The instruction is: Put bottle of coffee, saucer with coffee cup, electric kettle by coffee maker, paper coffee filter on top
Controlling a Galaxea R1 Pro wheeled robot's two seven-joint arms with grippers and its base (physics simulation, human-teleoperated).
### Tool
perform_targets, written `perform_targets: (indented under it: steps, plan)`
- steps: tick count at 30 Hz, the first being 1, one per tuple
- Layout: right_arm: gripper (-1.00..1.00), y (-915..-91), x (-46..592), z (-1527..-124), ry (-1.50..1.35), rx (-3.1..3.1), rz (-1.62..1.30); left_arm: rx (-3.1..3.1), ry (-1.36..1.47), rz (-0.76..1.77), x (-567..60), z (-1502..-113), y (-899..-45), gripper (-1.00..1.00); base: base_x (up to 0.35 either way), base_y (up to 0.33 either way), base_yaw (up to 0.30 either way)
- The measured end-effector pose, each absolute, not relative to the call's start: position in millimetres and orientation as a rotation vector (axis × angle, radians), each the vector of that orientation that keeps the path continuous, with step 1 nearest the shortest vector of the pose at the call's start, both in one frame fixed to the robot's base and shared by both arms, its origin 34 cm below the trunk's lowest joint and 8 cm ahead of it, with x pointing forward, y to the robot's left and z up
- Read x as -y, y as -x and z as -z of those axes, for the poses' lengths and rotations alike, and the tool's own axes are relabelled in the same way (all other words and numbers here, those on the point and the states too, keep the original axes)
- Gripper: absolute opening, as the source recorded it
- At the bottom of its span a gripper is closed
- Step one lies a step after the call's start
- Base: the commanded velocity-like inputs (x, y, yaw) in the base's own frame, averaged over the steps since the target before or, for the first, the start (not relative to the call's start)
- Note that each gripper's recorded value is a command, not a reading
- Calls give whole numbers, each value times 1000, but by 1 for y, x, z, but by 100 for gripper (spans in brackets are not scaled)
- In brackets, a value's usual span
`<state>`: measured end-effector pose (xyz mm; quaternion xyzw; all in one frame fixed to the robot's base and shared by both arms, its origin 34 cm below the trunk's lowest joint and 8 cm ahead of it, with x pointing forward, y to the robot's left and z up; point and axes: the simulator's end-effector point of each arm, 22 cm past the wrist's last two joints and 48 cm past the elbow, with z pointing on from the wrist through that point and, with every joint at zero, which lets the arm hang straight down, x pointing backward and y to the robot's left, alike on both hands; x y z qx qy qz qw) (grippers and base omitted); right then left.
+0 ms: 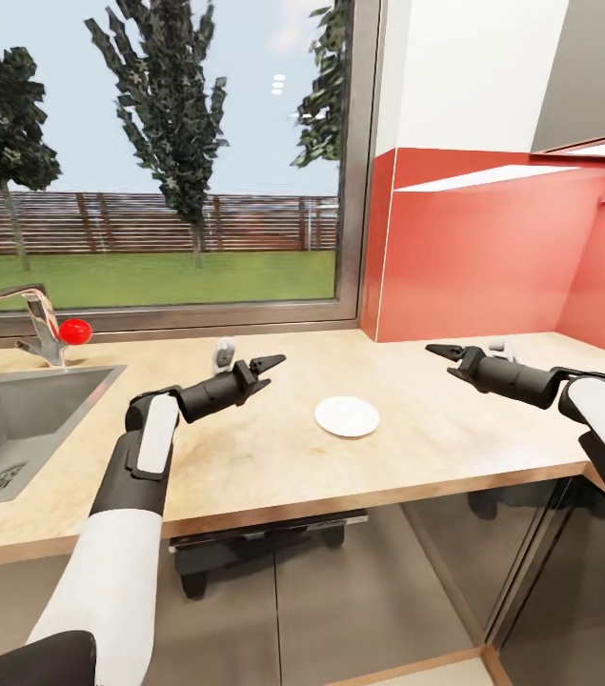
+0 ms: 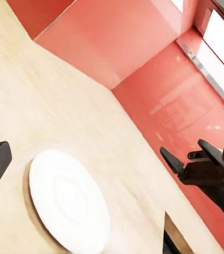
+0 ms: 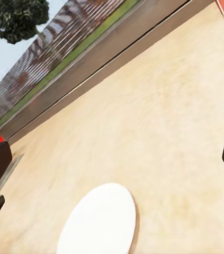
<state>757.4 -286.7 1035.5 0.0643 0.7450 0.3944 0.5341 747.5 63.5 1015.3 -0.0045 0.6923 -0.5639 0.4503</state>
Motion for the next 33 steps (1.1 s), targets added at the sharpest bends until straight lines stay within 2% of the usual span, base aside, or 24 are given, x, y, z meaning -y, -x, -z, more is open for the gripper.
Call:
perform_targets:
  steps: [1, 2, 13, 33]
  plan:
    - [100, -758, 287, -1035, -158, -1777, -941, -1716, 17, 1397, -63, -1014, -748, 100, 0, 0, 0]
    - [100, -755, 284, -1026, -352, -1831, -1094, -1855, 116, 1392, -57, -961, -759, 100, 0, 0, 0]
    - [100, -752, 265, -1009, -556, -1919, -1213, -1853, 198, 1419, -68, -957, -768, 100, 0, 0, 0]
    - [100, -754, 242, -1000, -592, -1939, -1271, -1963, 226, 1519, -36, -946, -784, 100, 0, 0, 0]
